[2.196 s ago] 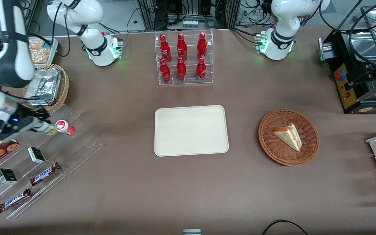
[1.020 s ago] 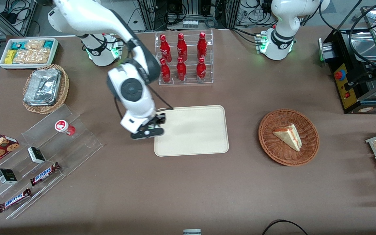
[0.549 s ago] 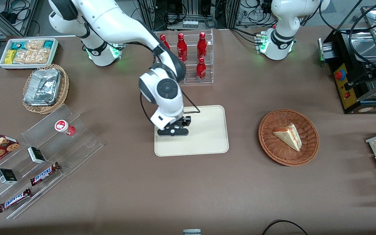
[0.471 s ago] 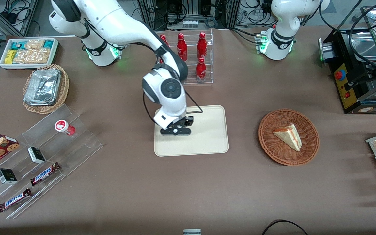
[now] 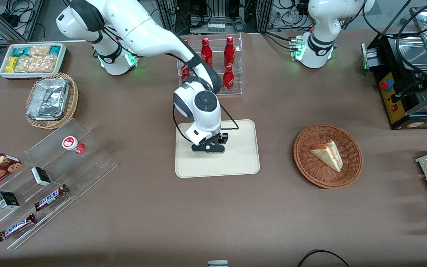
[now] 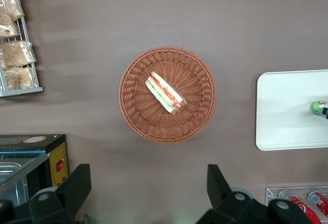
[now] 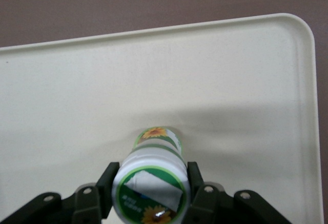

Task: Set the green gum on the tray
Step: 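Lower the green canister onto the tray and open the right gripper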

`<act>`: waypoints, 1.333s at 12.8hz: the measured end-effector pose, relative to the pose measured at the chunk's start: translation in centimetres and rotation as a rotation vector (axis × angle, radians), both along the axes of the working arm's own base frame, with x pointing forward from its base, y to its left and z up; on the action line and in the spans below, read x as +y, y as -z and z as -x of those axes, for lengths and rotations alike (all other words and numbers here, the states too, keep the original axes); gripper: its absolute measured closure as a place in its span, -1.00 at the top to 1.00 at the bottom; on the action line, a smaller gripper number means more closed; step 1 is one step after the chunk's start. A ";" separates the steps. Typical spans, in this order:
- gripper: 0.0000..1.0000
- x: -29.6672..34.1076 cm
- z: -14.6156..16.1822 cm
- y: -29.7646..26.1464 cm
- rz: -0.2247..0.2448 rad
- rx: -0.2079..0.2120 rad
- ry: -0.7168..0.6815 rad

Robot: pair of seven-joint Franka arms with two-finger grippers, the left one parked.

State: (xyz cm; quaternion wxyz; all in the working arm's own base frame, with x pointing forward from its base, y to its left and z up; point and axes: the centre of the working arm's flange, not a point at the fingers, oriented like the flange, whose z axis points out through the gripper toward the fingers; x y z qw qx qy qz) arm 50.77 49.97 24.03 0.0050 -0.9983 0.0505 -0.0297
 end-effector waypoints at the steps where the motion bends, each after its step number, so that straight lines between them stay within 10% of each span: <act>1: 0.17 0.0 0.0 0.5 0.001 0.000 0.000; 3: 0.18 0.0 -0.1 0.7 0.001 -0.001 0.000; 8: 1.00 0.6 -0.2 0.3 -0.024 -0.037 -0.024; 17: 1.00 -4.1 -3.3 -7.0 0.050 0.006 -0.221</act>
